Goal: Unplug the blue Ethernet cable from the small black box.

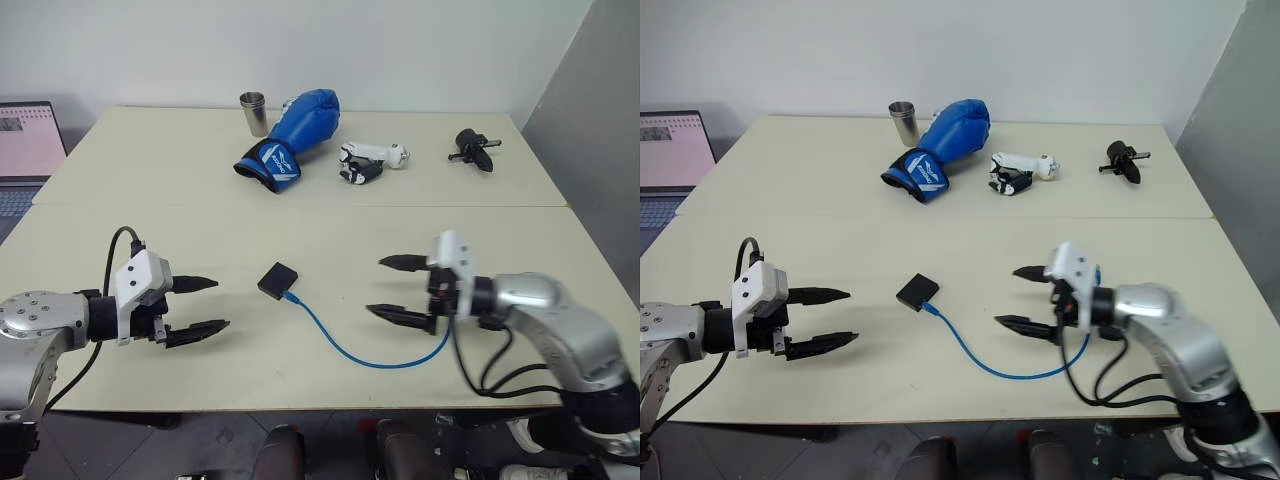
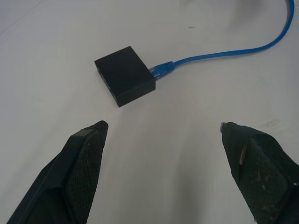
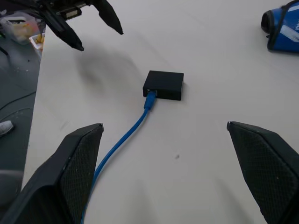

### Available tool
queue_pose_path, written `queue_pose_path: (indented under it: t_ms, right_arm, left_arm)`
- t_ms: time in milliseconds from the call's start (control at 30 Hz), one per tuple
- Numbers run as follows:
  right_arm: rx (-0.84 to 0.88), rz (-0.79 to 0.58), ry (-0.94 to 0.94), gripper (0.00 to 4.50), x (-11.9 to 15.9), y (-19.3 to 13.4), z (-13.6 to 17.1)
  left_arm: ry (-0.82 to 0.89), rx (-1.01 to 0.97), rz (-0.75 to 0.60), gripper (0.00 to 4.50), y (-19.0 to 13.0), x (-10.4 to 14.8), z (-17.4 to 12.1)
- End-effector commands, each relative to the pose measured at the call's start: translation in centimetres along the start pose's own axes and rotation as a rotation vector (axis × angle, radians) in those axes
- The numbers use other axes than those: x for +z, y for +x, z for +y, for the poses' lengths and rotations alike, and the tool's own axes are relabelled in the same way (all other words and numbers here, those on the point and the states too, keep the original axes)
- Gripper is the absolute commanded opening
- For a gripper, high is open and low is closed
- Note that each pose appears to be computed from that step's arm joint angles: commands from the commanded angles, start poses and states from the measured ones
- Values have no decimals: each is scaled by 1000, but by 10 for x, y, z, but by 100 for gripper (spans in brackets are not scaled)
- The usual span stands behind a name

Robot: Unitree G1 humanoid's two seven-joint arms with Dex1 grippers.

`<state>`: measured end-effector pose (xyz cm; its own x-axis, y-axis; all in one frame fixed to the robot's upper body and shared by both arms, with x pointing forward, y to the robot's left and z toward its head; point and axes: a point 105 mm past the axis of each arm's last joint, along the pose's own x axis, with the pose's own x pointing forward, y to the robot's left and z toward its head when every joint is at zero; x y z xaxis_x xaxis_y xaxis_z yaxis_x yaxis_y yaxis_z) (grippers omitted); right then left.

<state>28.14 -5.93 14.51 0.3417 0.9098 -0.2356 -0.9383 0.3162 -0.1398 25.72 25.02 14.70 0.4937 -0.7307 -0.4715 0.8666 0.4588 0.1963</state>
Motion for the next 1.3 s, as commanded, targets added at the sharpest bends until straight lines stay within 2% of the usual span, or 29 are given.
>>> queue_pose_path:
  t_ms: [33, 233, 467, 500, 567, 800, 1000, 1100, 1233, 1300]
  right_arm:
    - [-49, 49, -16, 450, -9, 40, -3]
    - [-56, 90, 44, 450, -19, 92, 13]
    - [-93, 123, 47, 450, -27, 119, 19]
    - [-99, 125, 49, 421, -28, 121, 18]
    - [-107, 129, 47, 405, -29, 124, 19]
    - [-110, 144, 27, 231, -34, 133, 25]
    - [-168, 109, -1, 85, -25, 132, 11]
    - [-177, 88, -59, 19, -20, 124, 2]
    - [-178, 69, -181, 9, -12, 107, -10]
    - [-180, 41, -331, 9, -2, 93, -16]
  left_arm:
    - [54, -13, 10, 415, -6, 7, 2]
    - [56, -22, 9, 415, -7, 9, 2]
    - [56, -24, 13, 415, -7, 9, 1]
    - [55, -23, 11, 415, -7, 10, 1]
    - [52, -21, 10, 415, -7, 9, 1]
    - [39, -7, 5, 415, -4, 9, 2]
    - [6, 26, -11, 415, -2, 7, 7]
    - [-67, 45, -53, 415, 0, 4, 10]
    - [-173, 50, -93, 415, 3, -2, 12]
    - [-277, 38, -155, 415, 9, 2, 13]
